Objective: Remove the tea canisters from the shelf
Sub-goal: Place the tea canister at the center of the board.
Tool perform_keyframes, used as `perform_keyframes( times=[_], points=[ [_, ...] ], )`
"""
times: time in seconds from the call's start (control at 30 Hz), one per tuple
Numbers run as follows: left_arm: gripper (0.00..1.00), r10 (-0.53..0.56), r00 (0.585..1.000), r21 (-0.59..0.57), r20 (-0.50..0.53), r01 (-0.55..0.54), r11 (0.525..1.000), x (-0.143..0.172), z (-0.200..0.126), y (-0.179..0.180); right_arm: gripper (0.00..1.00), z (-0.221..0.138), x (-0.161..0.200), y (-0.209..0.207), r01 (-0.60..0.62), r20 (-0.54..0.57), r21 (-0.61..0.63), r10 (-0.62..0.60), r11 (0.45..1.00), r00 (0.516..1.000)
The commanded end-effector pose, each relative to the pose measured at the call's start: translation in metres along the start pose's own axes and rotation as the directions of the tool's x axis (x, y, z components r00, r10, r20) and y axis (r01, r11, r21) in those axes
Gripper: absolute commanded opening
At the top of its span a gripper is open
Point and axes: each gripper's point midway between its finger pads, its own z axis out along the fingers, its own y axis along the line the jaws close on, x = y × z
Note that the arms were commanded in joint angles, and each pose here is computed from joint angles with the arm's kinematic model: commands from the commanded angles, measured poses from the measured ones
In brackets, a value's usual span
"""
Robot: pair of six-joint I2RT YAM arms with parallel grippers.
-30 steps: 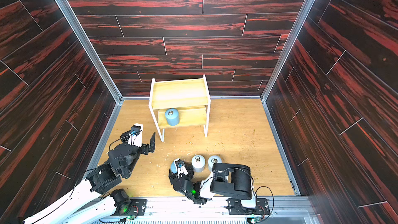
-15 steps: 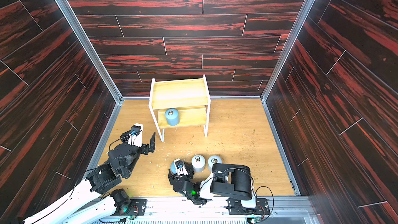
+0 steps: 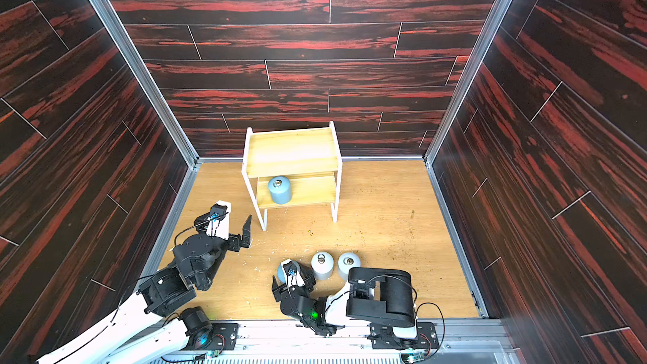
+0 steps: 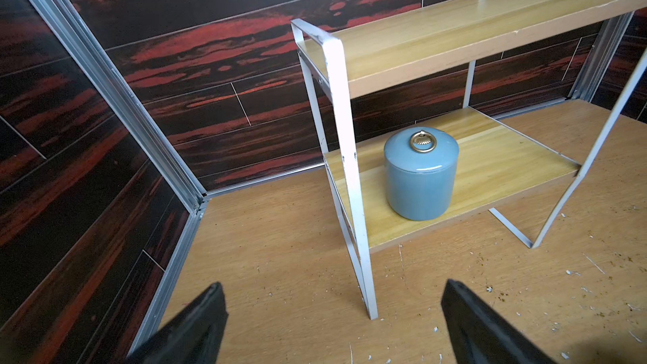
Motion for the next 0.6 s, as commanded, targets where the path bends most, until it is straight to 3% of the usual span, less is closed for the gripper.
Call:
perform_keyframes(
  times=[0.0, 0.57],
  points=[
    [1.0, -0.003, 1.0, 0.002, 0.002, 0.003, 1.0, 0.0, -0.002, 0.002, 0.97, -0.004, -0.016, 0.003, -0.017, 0.036, 0.009, 0.017, 1.0, 0.999],
    [1.0, -0.008, 1.0, 0.013, 0.003, 0.008, 1.0, -0.001, -0.004, 0.002, 0.98, -0.005, -0.032, 0.004, 0.006, 0.067, 0.027, -0.007, 1.0, 0.998]
  ],
)
